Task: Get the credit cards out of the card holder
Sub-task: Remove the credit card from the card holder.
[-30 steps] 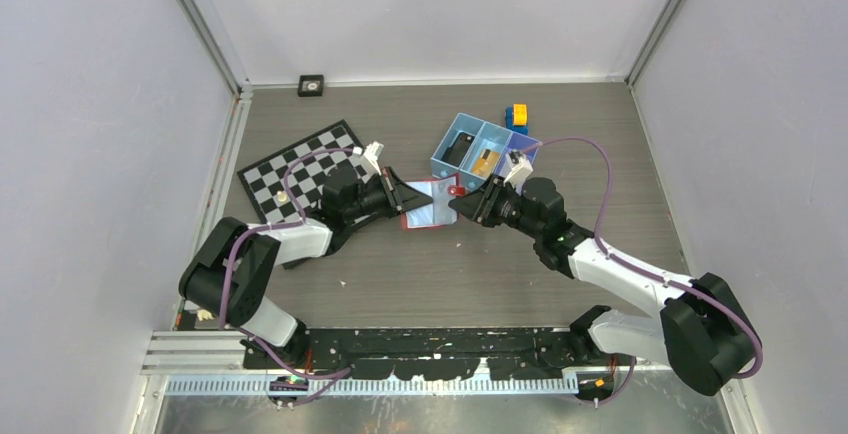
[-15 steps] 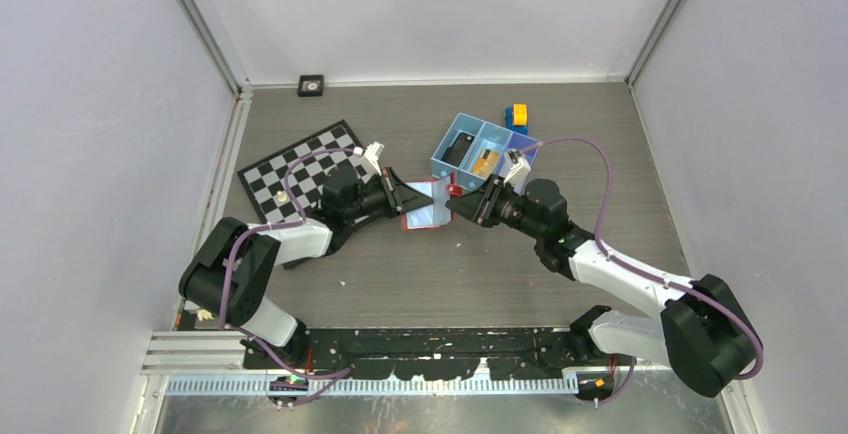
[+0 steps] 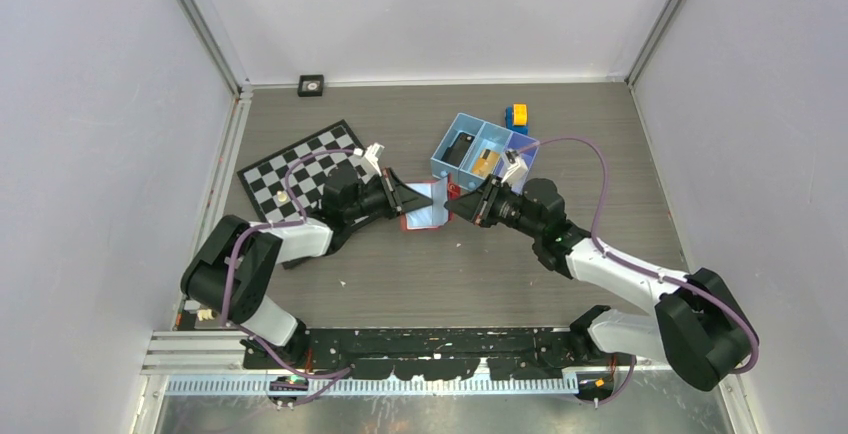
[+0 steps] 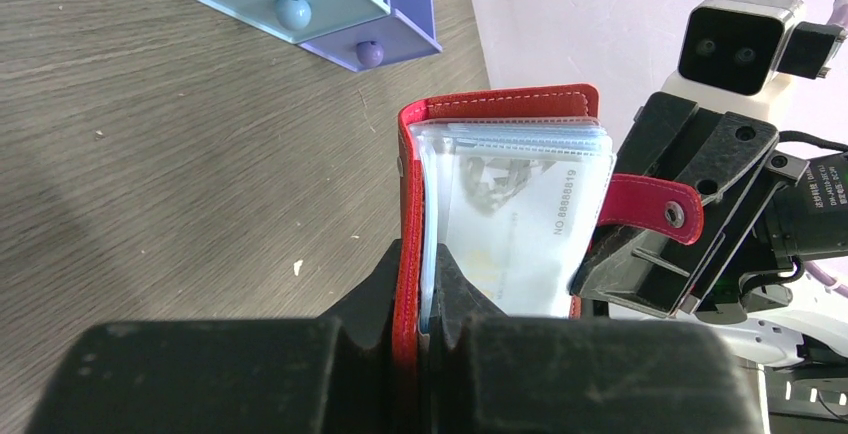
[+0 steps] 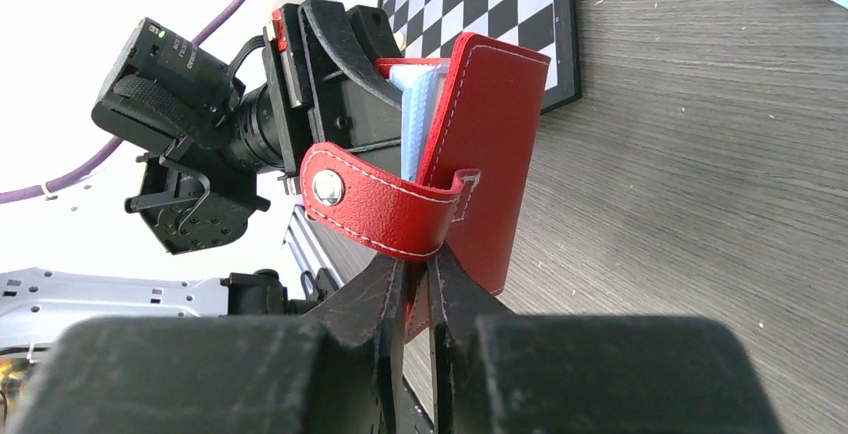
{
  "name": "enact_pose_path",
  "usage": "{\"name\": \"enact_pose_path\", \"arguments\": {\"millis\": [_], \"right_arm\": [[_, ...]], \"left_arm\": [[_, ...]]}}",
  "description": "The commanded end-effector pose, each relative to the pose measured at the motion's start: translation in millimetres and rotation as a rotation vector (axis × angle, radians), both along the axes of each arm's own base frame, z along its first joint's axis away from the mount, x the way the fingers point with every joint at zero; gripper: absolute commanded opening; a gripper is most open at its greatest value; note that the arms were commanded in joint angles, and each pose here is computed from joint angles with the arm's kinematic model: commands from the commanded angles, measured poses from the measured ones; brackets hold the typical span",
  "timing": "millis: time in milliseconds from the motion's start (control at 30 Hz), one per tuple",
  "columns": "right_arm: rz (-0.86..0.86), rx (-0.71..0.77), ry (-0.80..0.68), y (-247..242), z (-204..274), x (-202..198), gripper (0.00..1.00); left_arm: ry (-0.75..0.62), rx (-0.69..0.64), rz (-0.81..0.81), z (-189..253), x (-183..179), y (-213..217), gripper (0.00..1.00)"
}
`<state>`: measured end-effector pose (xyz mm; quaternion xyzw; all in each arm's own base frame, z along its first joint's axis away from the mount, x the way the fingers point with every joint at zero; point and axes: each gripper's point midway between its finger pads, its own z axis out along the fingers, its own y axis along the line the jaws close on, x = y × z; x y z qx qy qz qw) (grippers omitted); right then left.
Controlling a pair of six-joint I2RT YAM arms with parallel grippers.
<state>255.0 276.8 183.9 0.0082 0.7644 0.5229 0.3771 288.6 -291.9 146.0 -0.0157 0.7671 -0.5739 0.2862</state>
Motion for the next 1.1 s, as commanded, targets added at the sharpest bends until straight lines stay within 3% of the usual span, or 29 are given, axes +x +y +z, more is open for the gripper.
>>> {"name": "enact_pose_path", "arguments": {"millis": [0,1067], "right_arm": [[0.040,0.052,-0.043,8.3,18.8,0.3,0.00],[0.060,0.029,-0.002,14.6,9.2,3.5,0.01]], "left_arm": [[-0.063,-0.053,-0.038,22.0,1.7,-9.0,0.00],[-0.054,-0.049,-0.059,18.2,-0.3,-15.5,0.00]]}}
